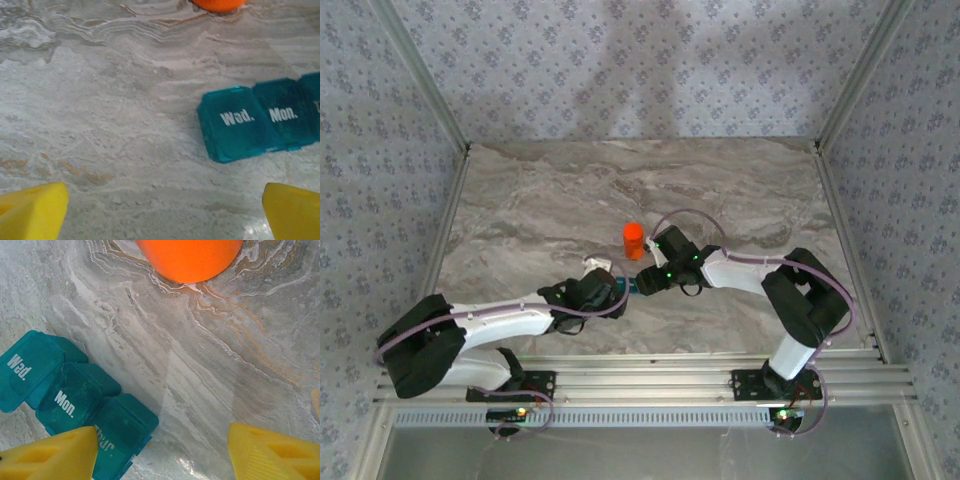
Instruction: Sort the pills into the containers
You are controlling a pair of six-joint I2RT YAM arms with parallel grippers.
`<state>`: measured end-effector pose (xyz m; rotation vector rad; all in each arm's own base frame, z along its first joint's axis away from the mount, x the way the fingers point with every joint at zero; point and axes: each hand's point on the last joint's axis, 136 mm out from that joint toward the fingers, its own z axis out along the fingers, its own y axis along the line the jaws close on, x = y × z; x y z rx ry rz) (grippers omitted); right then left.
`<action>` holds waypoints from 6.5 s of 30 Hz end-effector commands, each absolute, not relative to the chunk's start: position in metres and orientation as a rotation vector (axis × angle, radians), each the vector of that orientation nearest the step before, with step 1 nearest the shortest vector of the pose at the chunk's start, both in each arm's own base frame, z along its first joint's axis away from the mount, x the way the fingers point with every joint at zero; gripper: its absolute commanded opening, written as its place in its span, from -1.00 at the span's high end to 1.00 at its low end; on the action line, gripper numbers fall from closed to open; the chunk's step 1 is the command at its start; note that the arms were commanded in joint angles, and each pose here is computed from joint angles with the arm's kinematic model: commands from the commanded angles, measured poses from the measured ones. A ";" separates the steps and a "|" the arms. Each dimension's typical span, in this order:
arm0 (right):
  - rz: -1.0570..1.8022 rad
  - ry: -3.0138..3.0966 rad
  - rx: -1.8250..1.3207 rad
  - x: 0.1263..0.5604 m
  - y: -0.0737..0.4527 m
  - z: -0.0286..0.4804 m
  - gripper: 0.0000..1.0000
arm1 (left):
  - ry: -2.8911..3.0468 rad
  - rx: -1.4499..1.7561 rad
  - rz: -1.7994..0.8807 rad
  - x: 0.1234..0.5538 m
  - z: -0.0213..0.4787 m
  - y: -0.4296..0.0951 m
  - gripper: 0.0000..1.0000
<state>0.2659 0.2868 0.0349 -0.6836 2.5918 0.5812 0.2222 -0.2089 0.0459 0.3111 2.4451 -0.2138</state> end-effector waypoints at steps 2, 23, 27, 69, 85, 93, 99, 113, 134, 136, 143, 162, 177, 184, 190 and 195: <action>0.551 2.652 -0.675 0.259 0.280 0.019 -0.41 | 2.416 0.249 -0.209 0.232 0.052 -0.199 -0.98; 0.542 2.664 -0.710 0.254 0.280 0.014 -0.40 | 2.382 0.203 -0.182 0.260 0.062 -0.196 -0.98; 0.542 2.664 -0.713 0.254 0.280 0.013 -0.40 | 2.378 0.191 -0.184 0.267 0.063 -0.196 -0.99; 0.557 2.668 -0.725 0.254 0.285 0.020 -0.39 | 2.401 0.151 -0.269 0.295 0.051 -0.210 -0.98; 0.651 2.472 -0.584 0.295 0.275 0.138 -0.47 | 2.249 -0.025 -0.273 0.296 0.115 -0.183 -0.98; 0.515 2.469 -0.564 0.341 0.291 0.159 -0.50 | 2.246 -0.292 -0.212 0.290 0.105 -0.129 -0.98; 0.346 2.526 -0.629 0.358 0.302 0.141 -0.60 | 2.245 -0.346 -0.243 0.284 0.099 -0.113 -0.98; 0.342 2.596 -0.709 0.359 0.324 0.100 -0.60 | 2.277 -0.319 -0.277 0.286 0.091 -0.119 -0.99; 0.397 2.602 -0.736 0.360 0.331 0.099 0.37 | 2.310 -0.296 -0.327 0.294 0.084 -0.135 -0.98; 0.396 2.582 -0.725 0.361 0.329 0.109 0.41 | 2.314 -0.291 -0.330 0.295 0.085 -0.136 -0.99; 0.390 2.490 -0.681 0.355 0.317 0.157 0.44 | 2.309 -0.284 -0.312 0.296 0.093 -0.135 -0.99; 0.480 2.456 -0.951 0.226 0.333 0.168 0.48 | 2.307 -0.390 -0.246 0.320 0.092 -0.111 -0.98; 0.411 2.548 -1.159 0.182 0.343 0.101 0.52 | 2.296 -0.417 -0.295 0.333 0.100 -0.112 -0.98; 0.358 2.603 -1.099 0.202 0.313 0.085 0.53 | 2.309 -0.419 -0.367 0.330 0.090 -0.123 -0.99; 0.340 2.632 -1.035 0.214 0.295 0.082 0.53 | 2.324 -0.366 -0.389 0.328 0.091 -0.141 -0.99; 0.367 2.631 -1.006 0.218 0.290 0.088 0.54 | 2.335 -0.322 -0.405 0.324 0.092 -0.159 -0.99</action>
